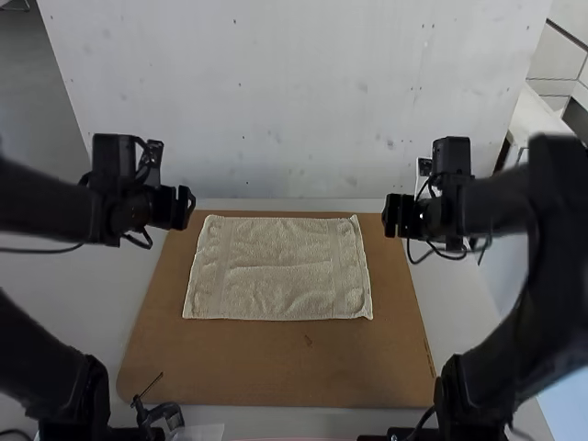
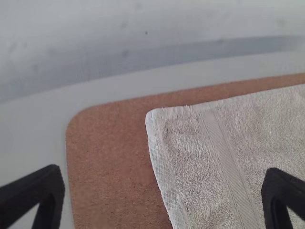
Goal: Fold the towel.
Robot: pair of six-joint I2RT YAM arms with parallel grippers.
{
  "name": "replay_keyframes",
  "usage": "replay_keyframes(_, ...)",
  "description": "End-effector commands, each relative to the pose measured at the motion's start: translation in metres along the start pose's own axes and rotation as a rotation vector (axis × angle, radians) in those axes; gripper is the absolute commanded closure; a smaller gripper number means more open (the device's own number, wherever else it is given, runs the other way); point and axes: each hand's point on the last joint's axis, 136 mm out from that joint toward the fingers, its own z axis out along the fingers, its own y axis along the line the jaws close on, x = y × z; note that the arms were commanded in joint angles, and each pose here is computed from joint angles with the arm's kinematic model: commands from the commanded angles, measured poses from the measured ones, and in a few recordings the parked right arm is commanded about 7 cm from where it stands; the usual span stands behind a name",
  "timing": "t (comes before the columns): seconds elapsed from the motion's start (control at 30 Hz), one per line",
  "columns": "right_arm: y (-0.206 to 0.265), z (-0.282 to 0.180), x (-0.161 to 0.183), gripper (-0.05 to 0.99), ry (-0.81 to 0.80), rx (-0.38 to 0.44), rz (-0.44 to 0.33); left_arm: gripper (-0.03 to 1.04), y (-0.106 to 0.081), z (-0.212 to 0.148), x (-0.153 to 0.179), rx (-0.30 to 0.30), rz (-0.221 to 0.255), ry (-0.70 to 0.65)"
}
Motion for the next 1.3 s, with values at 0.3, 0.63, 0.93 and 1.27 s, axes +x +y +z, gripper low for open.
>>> replay_keyframes(0.3, 0.002, 0.051, -0.01, -0.03, 0.081, -0.078, 0.062, 0.08, 0.004, 0.064, 0.005, 0.051, -0.009, 0.116)
replay_keyframes(0.63, 0.015, 0.099, -0.003, -0.02, 0.144, -0.106, 0.06, 0.05, 0.016, 0.063, 0.001, 0.028, -0.01, 0.103)
replay_keyframes(0.93, 0.032, 0.141, -0.005, 0.0, 0.179, -0.098, 0.055, 0.05, 0.016, 0.064, 0.003, 0.028, -0.006, 0.108)
replay_keyframes(1.27, 0.048, 0.173, -0.009, 0.08, 0.253, -0.098, 0.037, 0.05, 0.013, 0.064, 0.003, 0.045, -0.003, 0.108)
